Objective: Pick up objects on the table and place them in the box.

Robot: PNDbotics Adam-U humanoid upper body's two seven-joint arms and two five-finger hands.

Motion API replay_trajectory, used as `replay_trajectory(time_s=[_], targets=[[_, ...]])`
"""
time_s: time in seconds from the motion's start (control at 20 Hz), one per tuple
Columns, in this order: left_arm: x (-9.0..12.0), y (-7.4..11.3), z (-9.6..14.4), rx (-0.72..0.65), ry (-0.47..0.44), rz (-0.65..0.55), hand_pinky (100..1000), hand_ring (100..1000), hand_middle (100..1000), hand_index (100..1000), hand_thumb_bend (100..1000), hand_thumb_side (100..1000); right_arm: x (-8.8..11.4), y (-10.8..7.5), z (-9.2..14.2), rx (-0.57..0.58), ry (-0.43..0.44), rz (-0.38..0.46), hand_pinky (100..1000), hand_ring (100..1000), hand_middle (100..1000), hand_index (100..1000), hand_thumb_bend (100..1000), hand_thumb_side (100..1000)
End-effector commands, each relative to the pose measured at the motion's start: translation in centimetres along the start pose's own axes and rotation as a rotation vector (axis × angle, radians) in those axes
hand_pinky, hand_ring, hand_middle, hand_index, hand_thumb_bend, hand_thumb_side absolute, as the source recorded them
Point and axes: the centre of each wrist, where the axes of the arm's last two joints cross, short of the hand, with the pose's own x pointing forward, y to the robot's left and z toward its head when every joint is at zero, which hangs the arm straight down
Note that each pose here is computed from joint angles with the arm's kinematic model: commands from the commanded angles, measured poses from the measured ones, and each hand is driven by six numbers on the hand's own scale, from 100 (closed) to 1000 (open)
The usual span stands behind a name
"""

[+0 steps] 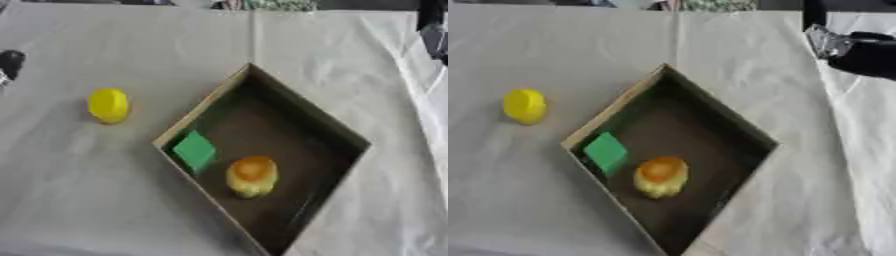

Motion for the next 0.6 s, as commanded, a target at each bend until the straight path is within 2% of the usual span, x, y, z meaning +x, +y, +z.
replay_trajectory(time_s=[0.05,0.1,0.15,0.2,0.25,0.35,0.4,0.5,0.6], targets=[[0.1,1.4,-0.8,-0.166,-0.012,-0.099,839,857,822,902,527,415,0.5,-1.2,-0.6,-0.019,-0.031,0.037,882,841,806,826,100,100],[0.1,1.5,-1.2,-0.203,-0.017,-0.111,850,864,821,894,584,360,0.5,-1.1,-0.7,-0.02,-0.031,0.036,881,840,805,826,100,100],[0.1,1.5,-1.6,-0.237,-0.019,-0.118,850,864,821,894,582,373,0.6,-1.1,-0.7,-0.02,-0.031,0.035,881,840,805,826,100,100],[-0.1,1.3,-2.0,-0.28,-0.016,-0.123,874,882,829,892,667,325,0.6,-1.1,-0.8,-0.019,-0.032,0.035,881,838,804,825,100,100],[-0.4,1.2,-2.3,-0.325,-0.009,-0.13,879,885,827,890,705,283,0.6,-1.0,-0.8,-0.019,-0.031,0.034,881,838,803,825,100,100],[-1.0,0.8,-2.9,-0.387,0.007,-0.136,879,884,826,892,726,239,0.6,-1.0,-0.8,-0.021,-0.024,0.034,881,837,802,824,100,100],[-1.3,0.6,-3.2,-0.404,0.019,-0.135,882,888,828,898,748,159,0.6,-1.0,-0.8,-0.023,-0.02,0.032,881,834,800,822,100,100],[-2.0,0.1,-3.5,-0.429,0.046,-0.136,885,890,828,900,759,100,0.6,-0.9,-0.7,-0.024,-0.013,0.028,881,833,799,820,100,105],[-2.8,-0.3,-3.6,-0.442,0.08,-0.146,889,893,828,900,786,100,0.6,-0.7,-0.6,-0.021,-0.002,0.024,881,832,798,819,100,118]])
